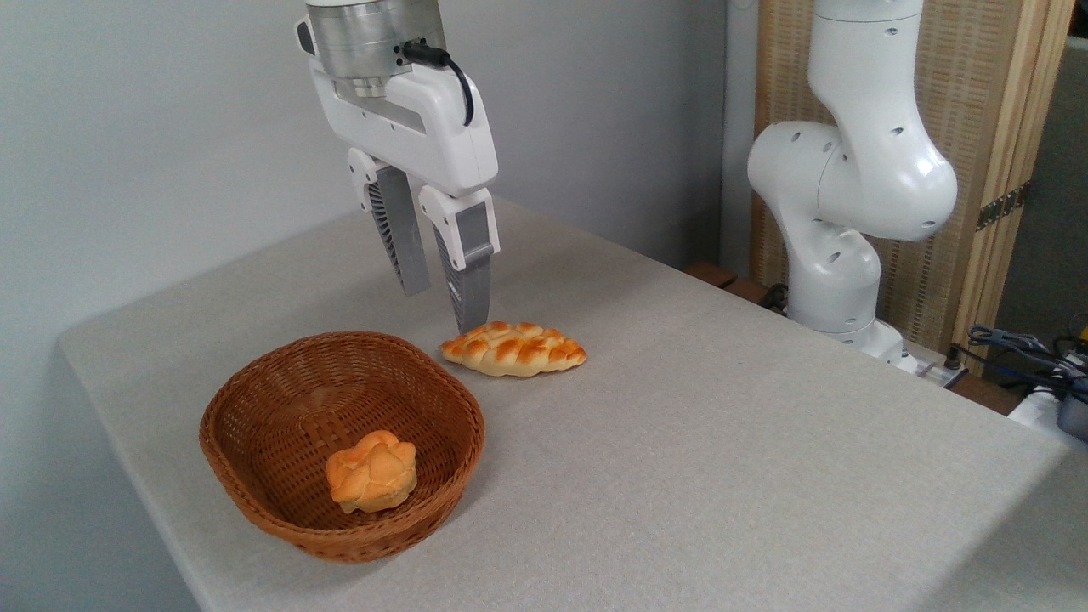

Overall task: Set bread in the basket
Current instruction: 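Lower the open gripper down onto the braided bread roll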

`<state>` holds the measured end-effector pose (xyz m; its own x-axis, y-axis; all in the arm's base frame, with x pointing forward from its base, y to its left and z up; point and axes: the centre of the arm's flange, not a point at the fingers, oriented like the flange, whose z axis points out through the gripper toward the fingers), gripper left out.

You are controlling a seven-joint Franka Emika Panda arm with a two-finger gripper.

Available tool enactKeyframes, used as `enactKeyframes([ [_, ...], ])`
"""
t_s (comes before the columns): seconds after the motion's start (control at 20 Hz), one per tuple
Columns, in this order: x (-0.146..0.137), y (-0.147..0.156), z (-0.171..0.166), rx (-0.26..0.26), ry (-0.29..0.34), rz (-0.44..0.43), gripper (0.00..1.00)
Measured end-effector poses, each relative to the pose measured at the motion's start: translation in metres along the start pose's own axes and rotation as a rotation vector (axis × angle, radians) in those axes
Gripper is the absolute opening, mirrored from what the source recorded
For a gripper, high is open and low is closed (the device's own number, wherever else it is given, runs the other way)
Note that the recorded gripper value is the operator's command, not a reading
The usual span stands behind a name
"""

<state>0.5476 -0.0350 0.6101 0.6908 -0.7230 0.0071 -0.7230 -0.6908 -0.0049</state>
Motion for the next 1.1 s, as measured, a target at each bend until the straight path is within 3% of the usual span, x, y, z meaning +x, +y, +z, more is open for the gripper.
enactKeyframes([
  [0.7,-0.006,-0.003,0.001,-0.009,-0.007,-0.009,1.0],
  [0.85,-0.005,0.007,0.006,-0.021,-0.018,0.041,1.0],
  [1.1,-0.023,0.032,0.02,-0.056,-0.038,0.212,1.0],
])
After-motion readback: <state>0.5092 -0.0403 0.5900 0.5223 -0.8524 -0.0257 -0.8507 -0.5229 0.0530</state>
